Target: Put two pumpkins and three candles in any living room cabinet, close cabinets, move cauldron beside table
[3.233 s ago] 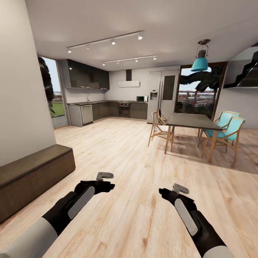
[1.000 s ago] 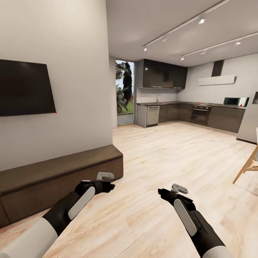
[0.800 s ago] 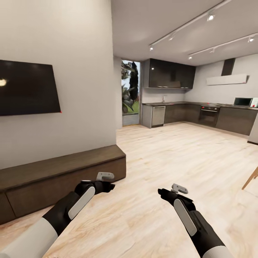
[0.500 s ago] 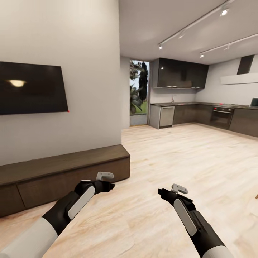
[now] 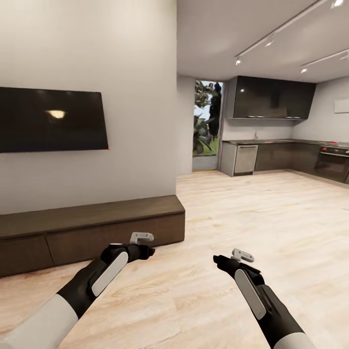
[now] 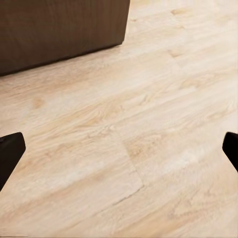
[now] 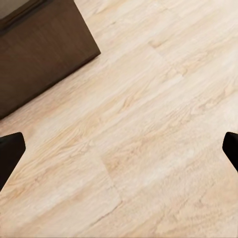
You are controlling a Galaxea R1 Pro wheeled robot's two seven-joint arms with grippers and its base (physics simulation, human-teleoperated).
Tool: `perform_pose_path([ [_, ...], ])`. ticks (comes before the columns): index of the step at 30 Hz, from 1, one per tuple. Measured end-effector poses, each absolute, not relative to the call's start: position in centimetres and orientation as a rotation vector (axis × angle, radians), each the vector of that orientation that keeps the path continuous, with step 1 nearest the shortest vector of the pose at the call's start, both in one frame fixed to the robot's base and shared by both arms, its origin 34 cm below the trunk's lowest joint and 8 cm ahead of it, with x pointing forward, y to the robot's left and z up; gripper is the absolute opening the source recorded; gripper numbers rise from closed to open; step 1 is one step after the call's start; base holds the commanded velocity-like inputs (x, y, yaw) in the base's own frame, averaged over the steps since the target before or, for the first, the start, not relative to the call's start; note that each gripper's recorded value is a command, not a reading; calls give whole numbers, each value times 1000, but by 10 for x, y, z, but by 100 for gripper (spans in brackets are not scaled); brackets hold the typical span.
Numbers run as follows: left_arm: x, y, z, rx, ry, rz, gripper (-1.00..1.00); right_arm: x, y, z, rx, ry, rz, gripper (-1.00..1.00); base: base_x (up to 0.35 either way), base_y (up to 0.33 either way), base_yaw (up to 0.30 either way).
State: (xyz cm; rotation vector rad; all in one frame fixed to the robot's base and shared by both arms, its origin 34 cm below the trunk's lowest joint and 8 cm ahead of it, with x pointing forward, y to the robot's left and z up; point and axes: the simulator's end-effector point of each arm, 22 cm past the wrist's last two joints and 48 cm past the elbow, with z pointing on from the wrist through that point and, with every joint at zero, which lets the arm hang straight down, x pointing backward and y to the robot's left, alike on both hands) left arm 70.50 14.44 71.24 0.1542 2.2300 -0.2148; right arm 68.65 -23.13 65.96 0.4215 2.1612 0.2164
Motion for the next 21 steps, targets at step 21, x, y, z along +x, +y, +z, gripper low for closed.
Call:
perform_pose_path([
  [21,704,159,683,125,2292,-184,100,686,-221,653,417,2186,237,100,42,-279,220],
])
